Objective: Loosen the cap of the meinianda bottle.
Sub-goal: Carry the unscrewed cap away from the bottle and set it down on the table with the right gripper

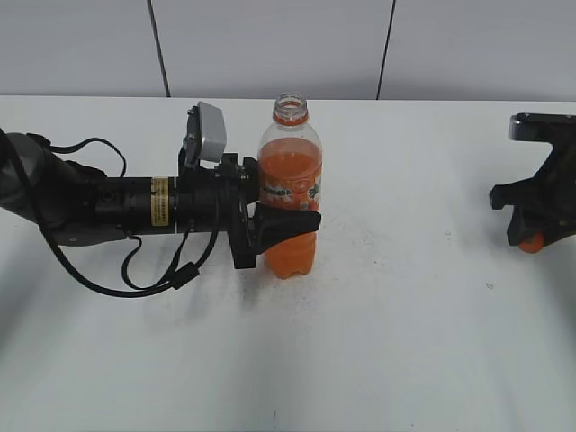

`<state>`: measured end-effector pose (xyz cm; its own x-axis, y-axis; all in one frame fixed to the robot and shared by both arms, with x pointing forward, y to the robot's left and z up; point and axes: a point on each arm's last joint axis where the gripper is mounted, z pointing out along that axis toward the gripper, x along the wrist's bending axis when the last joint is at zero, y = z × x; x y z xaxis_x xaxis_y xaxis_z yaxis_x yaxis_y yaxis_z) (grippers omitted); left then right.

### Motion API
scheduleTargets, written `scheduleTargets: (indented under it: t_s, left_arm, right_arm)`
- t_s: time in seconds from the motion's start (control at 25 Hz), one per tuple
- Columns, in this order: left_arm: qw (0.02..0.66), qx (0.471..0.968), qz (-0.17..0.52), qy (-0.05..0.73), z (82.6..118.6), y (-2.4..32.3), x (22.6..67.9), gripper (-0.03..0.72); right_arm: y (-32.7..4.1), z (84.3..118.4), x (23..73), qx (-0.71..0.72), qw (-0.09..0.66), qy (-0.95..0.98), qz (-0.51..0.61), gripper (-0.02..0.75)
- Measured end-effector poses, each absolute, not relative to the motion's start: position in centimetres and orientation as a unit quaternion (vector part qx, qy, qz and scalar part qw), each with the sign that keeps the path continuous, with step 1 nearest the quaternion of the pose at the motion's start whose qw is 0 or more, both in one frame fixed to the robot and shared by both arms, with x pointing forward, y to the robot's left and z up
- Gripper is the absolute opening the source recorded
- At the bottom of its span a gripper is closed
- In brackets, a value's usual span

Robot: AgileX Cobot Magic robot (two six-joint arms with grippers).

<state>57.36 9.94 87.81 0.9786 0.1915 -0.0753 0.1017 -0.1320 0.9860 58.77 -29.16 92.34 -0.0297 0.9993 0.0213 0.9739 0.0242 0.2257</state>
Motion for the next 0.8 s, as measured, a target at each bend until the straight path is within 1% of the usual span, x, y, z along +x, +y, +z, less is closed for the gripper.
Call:
scheduleTargets:
  t_s: [0.24, 0.56, 0.64, 0.76, 0.8]
  left_arm:
    - [0.652, 0.752, 0.034, 0.098, 87.8, 9.9, 57.4, 0.43]
    - [0.652, 0.752, 0.034, 0.098, 87.8, 9.9, 57.4, 0.429]
    - [0.652, 0.752, 0.034, 0.098, 87.8, 9.9, 57.4, 0.429]
    - [0.652, 0.752, 0.034, 0.098, 87.8, 9.9, 57.4, 0.429]
    - [0.652, 0.752, 0.034, 0.098, 87.8, 9.9, 57.4, 0.429]
  right_arm:
    - [-29.1, 89.4, 58.9, 0.698, 0.041, 0.712, 0.063, 0.276]
    - [-29.0, 88.7, 58.8, 0.703, 0.03, 0.708, 0.06, 0.284]
    - [-29.0, 88.7, 58.8, 0.705, 0.028, 0.705, 0.061, 0.334]
    - [-29.0, 88.7, 58.8, 0.706, 0.028, 0.704, 0.062, 0.475]
    - [-29.0, 88.7, 58.8, 0.707, 0.028, 0.704, 0.062, 0.5]
